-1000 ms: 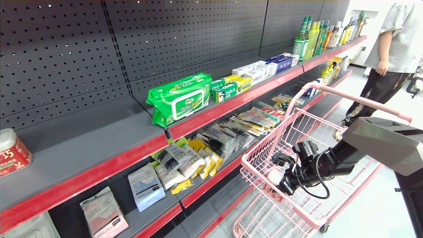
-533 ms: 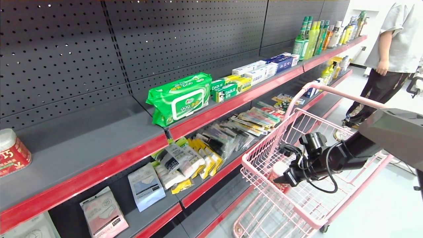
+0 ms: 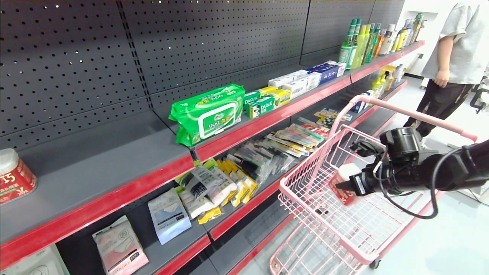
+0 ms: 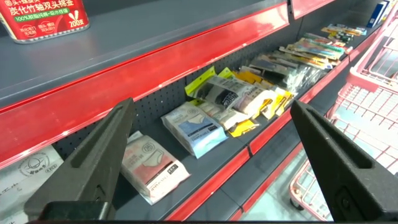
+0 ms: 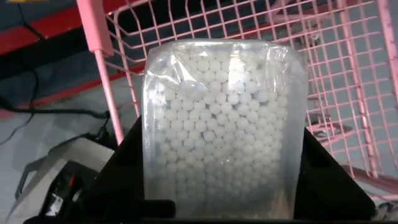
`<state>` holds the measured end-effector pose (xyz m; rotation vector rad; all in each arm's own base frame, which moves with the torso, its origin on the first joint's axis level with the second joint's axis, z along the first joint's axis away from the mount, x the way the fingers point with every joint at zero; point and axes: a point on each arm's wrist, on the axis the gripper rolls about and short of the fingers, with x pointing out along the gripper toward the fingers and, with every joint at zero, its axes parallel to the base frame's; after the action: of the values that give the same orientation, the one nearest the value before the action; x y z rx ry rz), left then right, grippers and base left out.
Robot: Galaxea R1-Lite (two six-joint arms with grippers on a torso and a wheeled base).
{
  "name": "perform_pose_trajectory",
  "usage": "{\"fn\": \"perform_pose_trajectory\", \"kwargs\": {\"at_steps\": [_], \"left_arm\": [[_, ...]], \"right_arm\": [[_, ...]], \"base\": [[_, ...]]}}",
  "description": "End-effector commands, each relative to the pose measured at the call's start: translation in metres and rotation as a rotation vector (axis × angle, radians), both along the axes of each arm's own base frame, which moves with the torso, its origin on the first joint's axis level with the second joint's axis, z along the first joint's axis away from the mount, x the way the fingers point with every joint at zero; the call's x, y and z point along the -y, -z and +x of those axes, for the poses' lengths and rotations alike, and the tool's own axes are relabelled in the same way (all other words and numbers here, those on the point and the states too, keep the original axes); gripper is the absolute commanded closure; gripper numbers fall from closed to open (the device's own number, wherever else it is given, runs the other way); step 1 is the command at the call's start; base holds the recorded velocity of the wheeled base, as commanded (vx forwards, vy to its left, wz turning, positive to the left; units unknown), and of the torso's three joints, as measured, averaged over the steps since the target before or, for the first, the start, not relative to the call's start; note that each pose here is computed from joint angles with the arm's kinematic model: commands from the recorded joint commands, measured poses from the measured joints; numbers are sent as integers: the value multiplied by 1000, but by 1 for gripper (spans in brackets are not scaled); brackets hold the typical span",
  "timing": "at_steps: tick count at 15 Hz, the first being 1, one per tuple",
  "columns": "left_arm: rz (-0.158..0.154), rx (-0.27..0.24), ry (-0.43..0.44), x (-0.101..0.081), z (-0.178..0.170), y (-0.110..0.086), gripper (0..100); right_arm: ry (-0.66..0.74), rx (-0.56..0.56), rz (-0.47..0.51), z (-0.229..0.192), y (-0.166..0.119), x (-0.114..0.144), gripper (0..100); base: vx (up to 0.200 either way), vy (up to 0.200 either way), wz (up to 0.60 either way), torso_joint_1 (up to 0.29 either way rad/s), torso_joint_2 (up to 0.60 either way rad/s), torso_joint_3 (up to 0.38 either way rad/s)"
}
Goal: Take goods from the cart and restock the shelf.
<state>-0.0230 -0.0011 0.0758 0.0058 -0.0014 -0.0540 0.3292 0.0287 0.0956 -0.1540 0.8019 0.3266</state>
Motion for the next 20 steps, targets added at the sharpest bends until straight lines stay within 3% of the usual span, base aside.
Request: {"fn": "perform_pose_trajectory", "kwargs": {"at_steps": [1, 7, 11, 15, 20], "left_arm": [[0, -1, 0, 0, 0, 0, 0], [0, -1, 0, 0, 0, 0, 0], [0, -1, -2, 0, 0, 0, 0], [7, -1, 0, 0, 0, 0, 0], [3, -1, -2, 0, 0, 0, 0]], "right_arm": [[108, 191, 16, -60, -68, 3, 100], [216, 464, -9, -166, -118, 20, 100], [274, 487, -38, -213, -124, 25, 100], [283, 488, -36, -248, -105, 28, 100], [266, 535, -55, -271, -94, 28, 100]], "base": [[0, 0, 0, 0, 0, 0], [0, 0, 0, 0, 0, 0], [0, 0, 0, 0, 0, 0], [0, 0, 0, 0, 0, 0], [0, 0, 0, 189, -456, -265]]}}
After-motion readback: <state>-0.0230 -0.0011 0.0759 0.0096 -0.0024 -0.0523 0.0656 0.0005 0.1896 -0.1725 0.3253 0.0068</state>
